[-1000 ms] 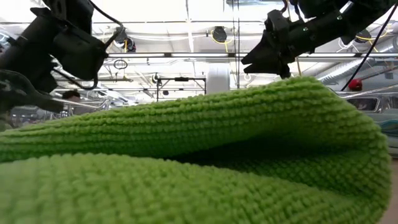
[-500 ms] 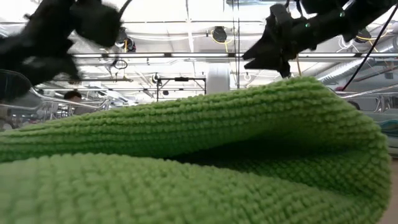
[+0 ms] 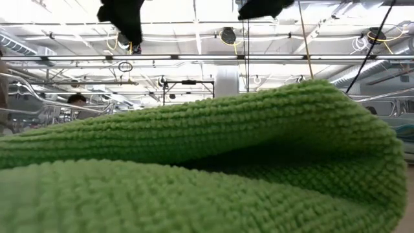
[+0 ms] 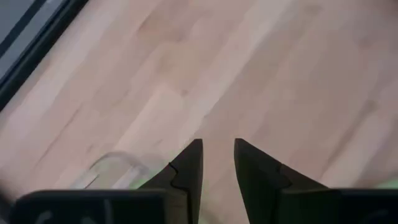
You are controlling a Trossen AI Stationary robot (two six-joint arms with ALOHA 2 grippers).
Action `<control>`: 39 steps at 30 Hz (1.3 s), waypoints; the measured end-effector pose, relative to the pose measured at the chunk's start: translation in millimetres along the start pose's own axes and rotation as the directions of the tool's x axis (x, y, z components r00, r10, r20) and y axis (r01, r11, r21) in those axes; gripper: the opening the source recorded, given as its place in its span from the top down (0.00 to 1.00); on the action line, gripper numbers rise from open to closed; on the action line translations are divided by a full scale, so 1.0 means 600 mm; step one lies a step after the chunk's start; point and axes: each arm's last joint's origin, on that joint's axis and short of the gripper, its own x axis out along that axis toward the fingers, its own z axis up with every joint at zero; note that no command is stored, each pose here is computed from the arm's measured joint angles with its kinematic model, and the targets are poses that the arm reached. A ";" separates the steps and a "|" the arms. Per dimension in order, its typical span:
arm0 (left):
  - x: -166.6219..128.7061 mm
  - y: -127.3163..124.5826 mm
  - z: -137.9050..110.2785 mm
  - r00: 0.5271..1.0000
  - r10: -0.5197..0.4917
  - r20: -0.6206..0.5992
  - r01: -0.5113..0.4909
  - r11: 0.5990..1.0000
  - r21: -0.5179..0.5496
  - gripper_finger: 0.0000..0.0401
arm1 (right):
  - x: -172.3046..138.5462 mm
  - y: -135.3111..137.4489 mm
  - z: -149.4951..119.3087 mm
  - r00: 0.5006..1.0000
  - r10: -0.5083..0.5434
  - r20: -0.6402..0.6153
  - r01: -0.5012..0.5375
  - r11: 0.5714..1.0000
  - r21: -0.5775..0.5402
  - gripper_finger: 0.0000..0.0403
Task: Sort microfiber towel by color & place in baskets
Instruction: Fold the right green microfiber towel
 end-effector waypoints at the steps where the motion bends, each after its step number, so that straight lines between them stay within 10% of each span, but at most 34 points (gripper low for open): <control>1: -0.003 -0.006 0.000 1.000 -0.020 0.017 0.019 1.000 0.024 0.77 | 0.004 0.011 0.009 1.000 0.029 -0.002 -0.029 1.000 0.001 0.62; 9: -0.022 -0.063 -0.061 0.990 -0.130 -0.058 0.138 0.975 0.172 0.68 | 0.067 0.147 0.058 0.965 0.232 -0.125 -0.215 0.967 0.138 0.62; 20: -0.002 -0.144 -0.264 0.966 -0.208 -0.155 0.250 0.905 0.343 0.60 | 0.136 0.354 0.067 0.904 0.351 -0.245 -0.238 0.888 0.394 0.66; 27: 0.011 -0.183 -0.318 0.946 -0.308 -0.105 0.323 0.857 0.400 0.60 | 0.125 0.392 0.049 0.884 0.374 -0.281 -0.204 0.849 0.487 0.66; 30: 0.013 -0.216 -0.330 0.929 -0.365 -0.061 0.335 0.759 0.557 0.60 | 0.122 0.391 0.052 0.882 0.382 -0.275 -0.200 0.833 0.516 0.66; 34: 0.026 -0.255 -0.347 0.893 -0.449 -0.035 0.296 0.524 0.799 0.60 | 0.111 0.386 0.059 0.858 0.433 -0.277 -0.233 0.808 0.542 0.66; 39: 0.034 -0.255 -0.333 0.902 -0.430 0.022 0.168 0.400 0.901 0.60 | 0.099 0.379 0.066 0.849 0.447 -0.280 -0.232 0.793 0.563 0.66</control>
